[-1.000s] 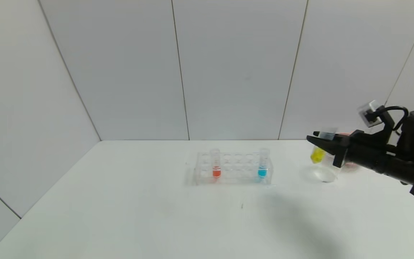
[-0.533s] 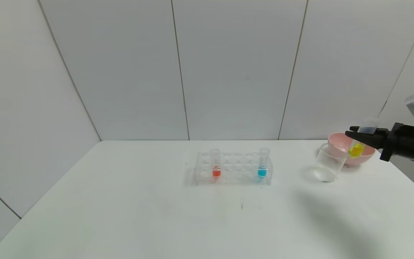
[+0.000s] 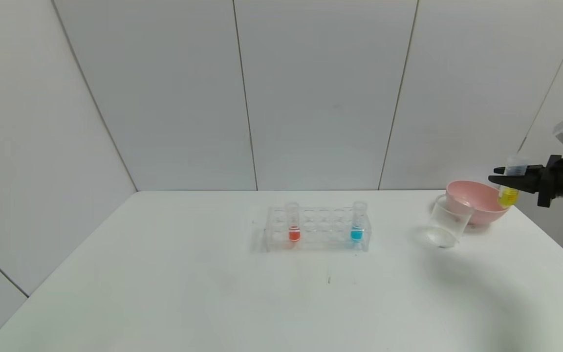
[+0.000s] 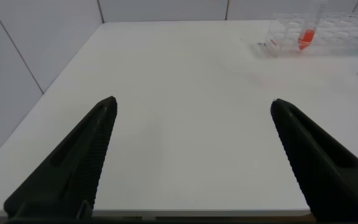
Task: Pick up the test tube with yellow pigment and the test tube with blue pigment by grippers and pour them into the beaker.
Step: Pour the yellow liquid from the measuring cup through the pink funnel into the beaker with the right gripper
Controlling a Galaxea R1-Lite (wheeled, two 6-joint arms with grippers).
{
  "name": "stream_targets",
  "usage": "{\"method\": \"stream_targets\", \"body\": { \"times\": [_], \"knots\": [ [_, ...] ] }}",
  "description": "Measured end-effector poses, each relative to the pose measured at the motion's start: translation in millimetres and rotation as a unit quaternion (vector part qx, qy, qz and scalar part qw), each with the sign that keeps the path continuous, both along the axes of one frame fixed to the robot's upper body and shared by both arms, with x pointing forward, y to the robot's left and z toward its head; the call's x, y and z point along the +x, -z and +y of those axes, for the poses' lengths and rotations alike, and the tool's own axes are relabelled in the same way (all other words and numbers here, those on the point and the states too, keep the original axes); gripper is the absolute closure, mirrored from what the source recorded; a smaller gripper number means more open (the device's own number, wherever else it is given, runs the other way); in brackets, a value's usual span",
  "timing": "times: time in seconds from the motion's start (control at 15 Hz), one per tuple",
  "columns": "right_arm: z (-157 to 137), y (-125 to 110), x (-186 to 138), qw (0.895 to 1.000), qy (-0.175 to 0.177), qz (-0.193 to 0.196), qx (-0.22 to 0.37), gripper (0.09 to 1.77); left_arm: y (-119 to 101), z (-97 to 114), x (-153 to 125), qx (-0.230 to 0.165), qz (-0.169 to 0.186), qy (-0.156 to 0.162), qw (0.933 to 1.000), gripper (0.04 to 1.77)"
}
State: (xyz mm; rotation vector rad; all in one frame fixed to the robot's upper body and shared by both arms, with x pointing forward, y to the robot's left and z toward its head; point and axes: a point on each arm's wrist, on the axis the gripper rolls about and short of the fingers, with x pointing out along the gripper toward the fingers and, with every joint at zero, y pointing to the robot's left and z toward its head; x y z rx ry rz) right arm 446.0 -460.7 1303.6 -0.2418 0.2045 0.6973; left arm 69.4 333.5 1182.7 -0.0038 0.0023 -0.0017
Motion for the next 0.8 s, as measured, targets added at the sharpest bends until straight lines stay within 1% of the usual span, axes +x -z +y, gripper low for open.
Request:
{"method": "stream_targets", "body": {
  "times": [0.13, 0.27, 0.4, 0.53, 0.73, 0.8],
  "knots": [
    [-5, -3, 4, 0.999, -0.008, 0.028, -0.029, 1.29, 0, 0, 0, 0.000, 0.000, 0.000, 1.0000, 0.05],
    [-9, -13, 8, 0.997, -0.007, 0.050, -0.059, 1.29, 0, 0, 0, 0.000, 0.000, 0.000, 1.0000, 0.05],
    [-11, -23, 16, 0.994, -0.007, 0.054, -0.092, 1.29, 0, 0, 0, 0.000, 0.000, 0.000, 1.0000, 0.05],
    [-13, -29, 25, 0.991, -0.007, 0.056, -0.124, 1.29, 0, 0, 0, 0.000, 0.000, 0.000, 1.0000, 0.05],
    [-13, -24, 36, 0.979, -0.014, 0.054, -0.198, 1.29, 0, 0, 0, 0.000, 0.000, 0.000, 1.0000, 0.05],
    [-9, -20, 38, 0.975, -0.018, 0.064, -0.210, 1.29, 0, 0, 0, 0.000, 0.000, 0.000, 1.0000, 0.05]
  ]
}}
